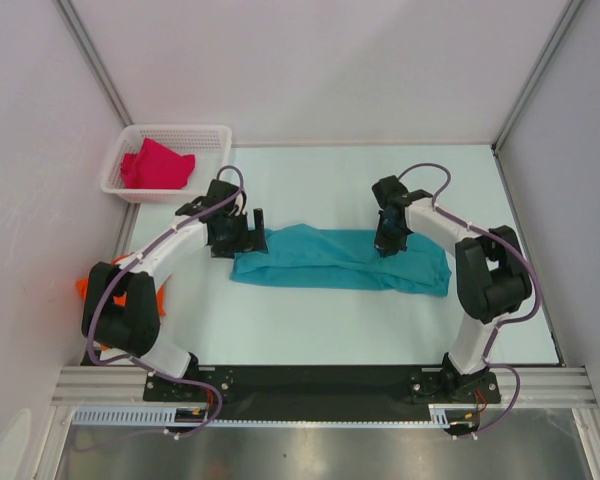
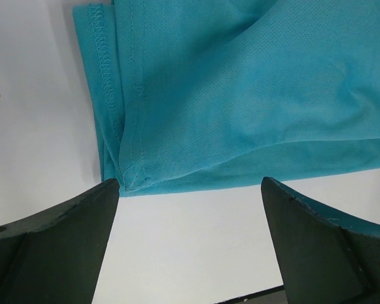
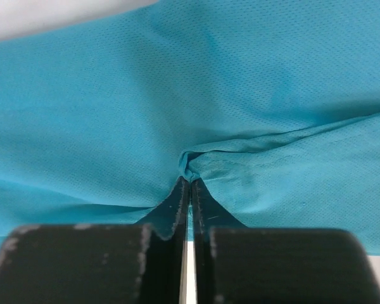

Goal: Fold and stack the t-shirts
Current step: Fold the other side of the tshirt into a rectangle

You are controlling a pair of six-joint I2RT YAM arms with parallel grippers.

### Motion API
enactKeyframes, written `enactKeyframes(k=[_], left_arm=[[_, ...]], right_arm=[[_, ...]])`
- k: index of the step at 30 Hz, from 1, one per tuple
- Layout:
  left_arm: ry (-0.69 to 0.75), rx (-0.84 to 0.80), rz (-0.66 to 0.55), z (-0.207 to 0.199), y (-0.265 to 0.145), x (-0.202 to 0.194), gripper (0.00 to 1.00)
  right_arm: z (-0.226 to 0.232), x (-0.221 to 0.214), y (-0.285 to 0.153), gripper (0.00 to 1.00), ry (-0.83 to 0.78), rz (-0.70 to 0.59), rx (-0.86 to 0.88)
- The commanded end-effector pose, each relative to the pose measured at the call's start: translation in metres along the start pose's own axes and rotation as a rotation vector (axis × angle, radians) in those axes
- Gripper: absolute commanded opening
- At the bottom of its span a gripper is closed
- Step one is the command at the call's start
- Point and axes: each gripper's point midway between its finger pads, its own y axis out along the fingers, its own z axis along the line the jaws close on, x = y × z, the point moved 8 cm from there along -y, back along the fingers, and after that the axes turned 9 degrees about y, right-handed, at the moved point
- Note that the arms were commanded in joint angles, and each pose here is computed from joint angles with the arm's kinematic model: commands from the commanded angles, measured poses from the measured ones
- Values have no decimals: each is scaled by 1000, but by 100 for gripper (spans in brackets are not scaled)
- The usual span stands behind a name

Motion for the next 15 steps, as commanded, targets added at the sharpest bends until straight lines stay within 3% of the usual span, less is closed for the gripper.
enactKeyframes(k=[1,15], left_arm=[[19,-12,-53,0,-5,3,99],[18,-44,-72,-4,-12,3,99]], right_arm=[[5,10,-15,0,7,-75,5],[-7,-64,-64,0,27,-95,53]])
